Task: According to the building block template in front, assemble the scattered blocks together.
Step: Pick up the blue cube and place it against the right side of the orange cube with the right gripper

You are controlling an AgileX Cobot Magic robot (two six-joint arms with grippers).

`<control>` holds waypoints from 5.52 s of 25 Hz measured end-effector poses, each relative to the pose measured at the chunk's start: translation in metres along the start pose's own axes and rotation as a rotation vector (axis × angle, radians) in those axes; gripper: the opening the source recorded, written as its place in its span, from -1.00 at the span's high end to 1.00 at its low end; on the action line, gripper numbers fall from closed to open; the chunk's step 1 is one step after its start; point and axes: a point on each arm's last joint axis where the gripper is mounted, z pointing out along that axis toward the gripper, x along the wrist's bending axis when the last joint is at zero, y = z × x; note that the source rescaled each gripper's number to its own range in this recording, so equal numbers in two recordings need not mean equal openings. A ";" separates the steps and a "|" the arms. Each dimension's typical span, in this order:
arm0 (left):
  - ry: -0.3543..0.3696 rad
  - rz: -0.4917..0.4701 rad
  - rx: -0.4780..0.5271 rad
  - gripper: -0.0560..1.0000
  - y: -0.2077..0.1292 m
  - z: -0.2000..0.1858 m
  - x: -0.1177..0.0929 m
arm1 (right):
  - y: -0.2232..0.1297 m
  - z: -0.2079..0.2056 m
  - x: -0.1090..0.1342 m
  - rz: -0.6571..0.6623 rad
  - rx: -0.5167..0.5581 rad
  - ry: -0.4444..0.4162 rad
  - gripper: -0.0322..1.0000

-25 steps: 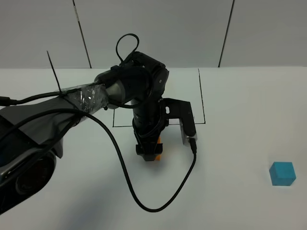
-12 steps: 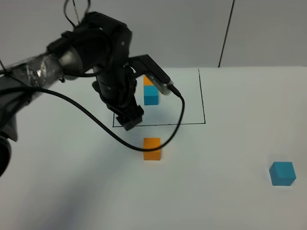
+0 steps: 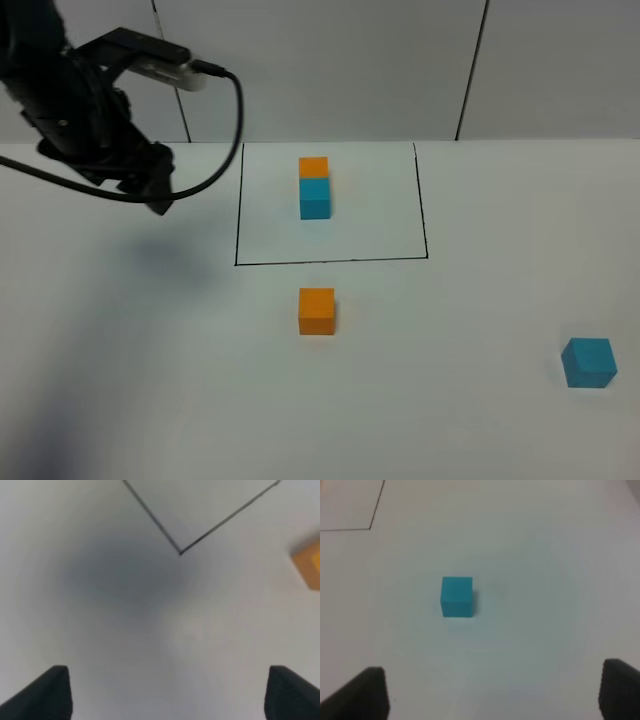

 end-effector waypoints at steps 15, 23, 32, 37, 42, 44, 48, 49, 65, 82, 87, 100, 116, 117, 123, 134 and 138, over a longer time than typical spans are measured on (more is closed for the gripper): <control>0.168 -0.316 -0.323 -0.75 -0.176 -0.084 -0.020 | 0.000 0.000 0.000 0.000 0.000 0.000 -0.46; 0.194 -0.321 -0.513 -0.72 -0.261 -0.110 -0.074 | 0.000 0.000 0.000 0.000 0.000 0.000 -0.46; 0.195 -0.301 -0.592 -0.71 -0.328 -0.093 -0.111 | 0.000 0.000 0.000 0.000 0.000 0.000 -0.46; 0.212 -0.287 -0.611 -0.69 -0.352 -0.086 -0.123 | 0.000 0.000 0.000 0.000 0.000 0.000 -0.46; 0.227 -0.275 -0.654 -0.70 -0.370 -0.077 -0.131 | 0.000 0.000 0.000 0.000 0.000 0.000 -0.46; 0.236 -0.269 -0.682 -0.70 -0.377 -0.074 -0.135 | 0.000 0.000 0.000 0.000 0.000 0.000 -0.46; 0.252 -0.259 -0.730 -0.69 -0.386 -0.074 -0.140 | 0.000 0.000 0.000 0.000 0.000 0.000 -0.46; 0.251 -0.260 -0.729 -0.69 -0.387 -0.073 -0.141 | 0.000 0.000 0.000 0.000 0.000 0.000 -0.46; 0.241 -0.314 -0.769 -0.69 -0.382 -0.069 -0.137 | 0.000 0.000 0.000 0.000 0.000 0.000 -0.46; 0.251 -0.363 -0.772 -0.69 -0.383 -0.069 -0.135 | 0.000 0.000 0.000 0.000 0.000 0.000 -0.46; 0.251 -0.363 -0.773 -0.69 -0.383 -0.069 -0.135 | 0.000 0.000 0.000 0.000 0.000 0.000 -0.46; 0.251 -0.365 -0.775 -0.68 -0.383 -0.069 -0.135 | 0.000 0.000 0.000 0.000 0.000 0.000 -0.46; 0.251 -0.365 -0.775 -0.68 -0.383 -0.069 -0.135 | 0.000 0.000 0.000 0.000 0.000 0.000 -0.46; 0.251 -0.365 -0.775 -0.68 -0.383 -0.069 -0.135 | 0.000 0.000 0.000 0.000 0.000 0.000 -0.46; 0.250 -0.365 -0.775 -0.68 -0.383 -0.069 -0.135 | 0.004 0.000 0.002 0.059 0.029 0.022 -0.51; 0.251 -0.365 -0.777 -0.68 -0.382 -0.070 -0.135 | 0.052 0.111 0.018 0.112 0.470 0.168 -0.98; 0.251 -0.365 -0.777 -0.68 -0.382 -0.070 -0.135 | 0.058 0.179 0.019 0.123 0.581 0.174 -0.98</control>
